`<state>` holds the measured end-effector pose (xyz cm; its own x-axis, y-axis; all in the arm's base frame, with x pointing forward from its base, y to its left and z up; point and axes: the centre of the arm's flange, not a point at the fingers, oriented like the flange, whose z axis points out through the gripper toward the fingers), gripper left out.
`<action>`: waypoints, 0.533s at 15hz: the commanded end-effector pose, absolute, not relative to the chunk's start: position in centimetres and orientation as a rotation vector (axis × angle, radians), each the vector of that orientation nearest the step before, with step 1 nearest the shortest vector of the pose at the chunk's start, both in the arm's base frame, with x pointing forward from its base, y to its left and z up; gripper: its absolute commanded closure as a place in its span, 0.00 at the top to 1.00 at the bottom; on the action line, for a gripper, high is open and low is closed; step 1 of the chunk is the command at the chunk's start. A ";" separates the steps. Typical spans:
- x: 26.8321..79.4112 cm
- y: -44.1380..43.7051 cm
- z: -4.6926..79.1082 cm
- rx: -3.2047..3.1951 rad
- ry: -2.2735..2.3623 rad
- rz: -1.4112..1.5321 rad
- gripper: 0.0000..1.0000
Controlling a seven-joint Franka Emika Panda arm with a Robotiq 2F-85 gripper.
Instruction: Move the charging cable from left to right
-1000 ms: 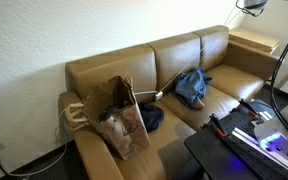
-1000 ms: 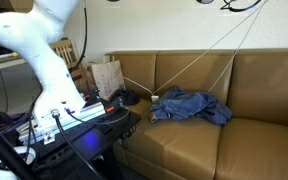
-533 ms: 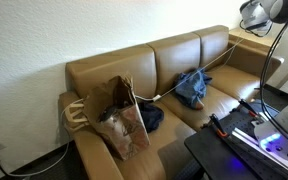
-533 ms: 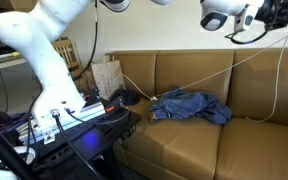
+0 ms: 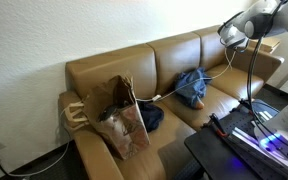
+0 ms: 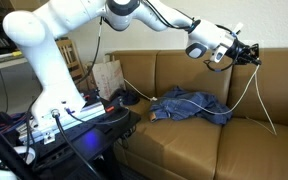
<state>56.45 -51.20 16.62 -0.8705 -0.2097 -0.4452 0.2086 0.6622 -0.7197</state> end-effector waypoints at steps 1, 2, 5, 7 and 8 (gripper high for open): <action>64.3 -52.4 15.5 0.027 2.466 -1.044 0.30; 64.7 -52.3 15.2 0.021 2.504 -1.020 0.37; 64.1 -54.6 15.8 0.061 2.618 -1.052 0.58; 62.8 -57.2 17.4 0.026 2.742 -1.060 0.73; 62.2 -58.5 18.4 -0.016 2.815 -1.056 0.80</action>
<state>57.38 -53.05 17.06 -0.9629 -0.0821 -0.2569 0.1159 0.7340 -0.6692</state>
